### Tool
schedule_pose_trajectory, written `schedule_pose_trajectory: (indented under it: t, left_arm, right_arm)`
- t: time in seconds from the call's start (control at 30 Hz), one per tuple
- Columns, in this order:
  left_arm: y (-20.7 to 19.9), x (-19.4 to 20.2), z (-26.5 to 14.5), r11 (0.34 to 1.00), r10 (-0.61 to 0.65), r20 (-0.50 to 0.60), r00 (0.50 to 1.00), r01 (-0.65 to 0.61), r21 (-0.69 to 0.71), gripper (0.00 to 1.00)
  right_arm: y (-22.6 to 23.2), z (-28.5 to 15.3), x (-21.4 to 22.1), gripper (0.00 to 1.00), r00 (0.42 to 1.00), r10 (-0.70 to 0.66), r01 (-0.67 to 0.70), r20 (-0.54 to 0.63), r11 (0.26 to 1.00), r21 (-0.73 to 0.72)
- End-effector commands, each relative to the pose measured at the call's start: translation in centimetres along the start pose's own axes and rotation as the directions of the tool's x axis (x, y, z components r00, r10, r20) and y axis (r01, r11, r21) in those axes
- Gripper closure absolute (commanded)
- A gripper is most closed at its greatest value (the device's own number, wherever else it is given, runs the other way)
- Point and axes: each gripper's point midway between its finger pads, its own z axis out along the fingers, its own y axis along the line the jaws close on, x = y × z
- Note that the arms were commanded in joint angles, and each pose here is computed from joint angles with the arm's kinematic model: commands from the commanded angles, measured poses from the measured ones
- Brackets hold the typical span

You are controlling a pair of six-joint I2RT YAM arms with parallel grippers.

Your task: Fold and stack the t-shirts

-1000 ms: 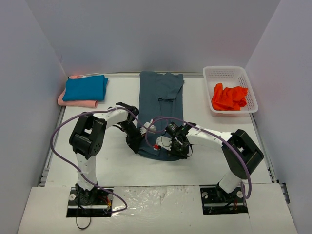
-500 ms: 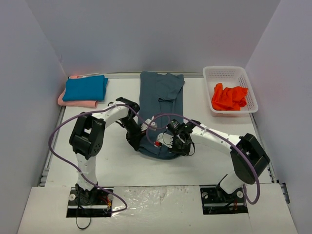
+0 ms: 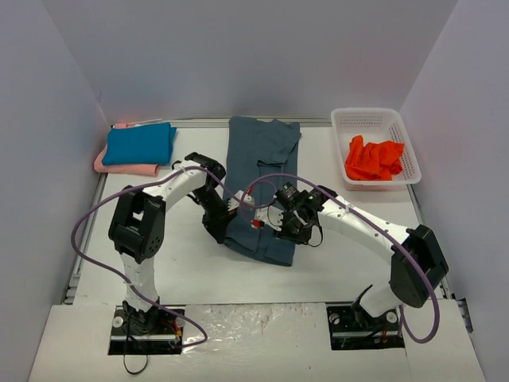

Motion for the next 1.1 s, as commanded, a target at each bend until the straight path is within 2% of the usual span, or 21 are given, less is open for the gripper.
schedule_pose_trajectory:
  t: [0.0, 0.1, 0.17, 0.3, 0.6, 1.07]
  left_arm:
    - [-2.1, -0.4, -1.1, 0.999, 0.024, 0.040, 0.999, -0.025, 0.026, 0.98]
    - [-1.9, -0.1, -0.5, 0.999, 0.015, 0.041, 0.999, -0.017, 0.051, 0.97]
    - [-1.9, -0.3, -0.1, 0.997, 0.008, 0.059, 0.998, -0.012, 0.072, 0.98]
    - [-1.5, -0.4, 0.5, 0.995, -0.011, 0.068, 0.998, 0.004, 0.098, 0.98]
    - [-0.4, -0.2, 1.0, 0.995, -0.048, 0.060, 0.997, 0.042, 0.093, 0.98]
    - [0.2, 0.0, 1.3, 0.993, -0.068, 0.055, 0.996, 0.062, 0.096, 0.98]
  right_arm:
    - [1.5, -0.5, 0.8, 0.77, 1.000, -0.008, 0.008, -0.009, 0.998, -0.066]
    - [2.3, 0.0, 0.0, 0.67, 0.999, -0.014, 0.018, 0.034, 0.993, -0.119]
    - [2.6, 0.3, -0.5, 0.65, 0.999, -0.012, 0.019, 0.053, 0.991, -0.136]
    - [2.4, 1.2, -1.1, 0.64, 0.998, -0.027, 0.035, 0.064, 0.991, -0.131]
    - [4.4, 3.8, -1.2, 0.64, 0.996, -0.081, 0.084, 0.021, 0.971, -0.222]
    - [5.6, 6.1, 1.7, 0.58, 0.993, -0.083, 0.059, -0.082, 0.963, -0.262]
